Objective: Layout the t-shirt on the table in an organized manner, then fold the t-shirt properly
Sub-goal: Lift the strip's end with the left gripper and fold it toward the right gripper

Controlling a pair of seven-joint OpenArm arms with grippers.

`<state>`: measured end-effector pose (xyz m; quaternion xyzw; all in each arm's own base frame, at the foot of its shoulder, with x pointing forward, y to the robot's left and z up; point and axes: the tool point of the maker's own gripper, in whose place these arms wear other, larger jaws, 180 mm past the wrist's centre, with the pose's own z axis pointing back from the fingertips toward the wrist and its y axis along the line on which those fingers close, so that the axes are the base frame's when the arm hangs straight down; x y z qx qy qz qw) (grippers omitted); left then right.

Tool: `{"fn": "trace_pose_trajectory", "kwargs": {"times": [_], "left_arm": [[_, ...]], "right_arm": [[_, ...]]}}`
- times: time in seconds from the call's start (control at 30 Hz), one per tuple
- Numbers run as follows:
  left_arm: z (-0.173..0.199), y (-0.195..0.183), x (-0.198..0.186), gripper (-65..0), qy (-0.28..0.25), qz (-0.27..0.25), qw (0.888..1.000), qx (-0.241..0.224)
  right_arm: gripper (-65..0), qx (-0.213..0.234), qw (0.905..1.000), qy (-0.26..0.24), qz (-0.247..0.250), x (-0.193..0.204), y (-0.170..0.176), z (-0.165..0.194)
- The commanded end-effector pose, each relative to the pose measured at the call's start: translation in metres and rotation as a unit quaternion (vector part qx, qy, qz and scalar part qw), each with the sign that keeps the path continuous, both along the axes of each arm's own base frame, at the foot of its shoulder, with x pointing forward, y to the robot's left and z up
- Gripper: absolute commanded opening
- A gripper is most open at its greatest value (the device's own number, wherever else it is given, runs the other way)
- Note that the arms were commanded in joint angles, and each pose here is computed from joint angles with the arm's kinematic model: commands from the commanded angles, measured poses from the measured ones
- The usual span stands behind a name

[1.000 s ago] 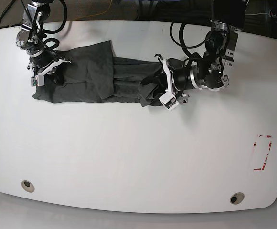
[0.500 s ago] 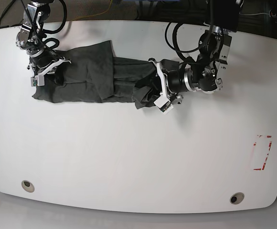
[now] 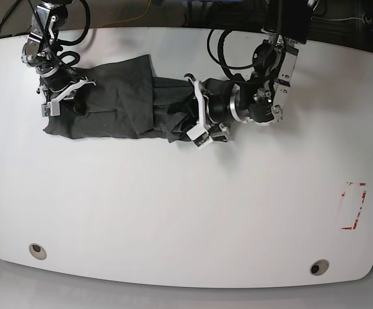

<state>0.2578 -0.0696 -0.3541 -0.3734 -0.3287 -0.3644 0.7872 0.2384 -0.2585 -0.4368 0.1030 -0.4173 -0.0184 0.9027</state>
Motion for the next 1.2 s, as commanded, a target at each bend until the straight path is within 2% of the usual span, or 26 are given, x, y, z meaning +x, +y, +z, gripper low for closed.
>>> {"fn": "trace_pose_trajectory", "kwargs": {"times": [0.0, 0.3, 0.37, 0.43, 0.6, 0.67, 0.77, 1.03, 1.17], "left_arm": [[0.020, -0.013, 0.007, -62.5, -0.021, -0.001, 0.999, -0.034], [0.030, -0.027, 0.007, -62.3, -0.023, -0.004, 0.998, -0.053], [0.035, -0.030, 0.011, -60.1, -0.029, -0.004, 0.998, -0.057], [0.039, -0.032, 0.016, -55.1, -0.036, -0.005, 0.998, -0.059], [0.042, -0.037, 0.015, -31.3, -0.041, -0.015, 0.997, -0.058], [0.043, -0.040, 0.013, -24.9, -0.042, -0.021, 0.997, -0.059], [0.048, -0.050, 0.009, -19.7, -0.043, -0.030, 0.996, -0.067], [0.061, -0.073, 0.001, -18.4, -0.066, -0.076, 0.993, -0.069], [0.071, -0.073, 0.007, -18.6, -0.084, -0.080, 0.991, -0.069]], "right_arm": [[-65.0, -0.030, 0.9974, 0.065, 0.007, -0.021, -0.007, -0.021], [-65.0, -0.030, 0.9973, 0.066, 0.008, -0.022, -0.007, -0.021], [-65.0, -0.030, 0.9973, 0.066, 0.008, -0.022, -0.007, -0.021], [-65.0, -0.030, 0.9973, 0.066, 0.008, -0.022, -0.007, -0.021], [-65.0, -0.030, 0.9973, 0.066, 0.008, -0.022, -0.007, -0.021], [-65.0, -0.030, 0.9973, 0.066, 0.008, -0.022, -0.007, -0.021], [-65.0, -0.030, 0.9973, 0.066, 0.008, -0.022, -0.007, -0.021], [-65.0, -0.032, 0.9973, 0.065, 0.008, -0.021, -0.008, -0.020], [-65.0, -0.033, 0.9964, 0.077, 0.011, -0.022, -0.007, -0.022]]}}
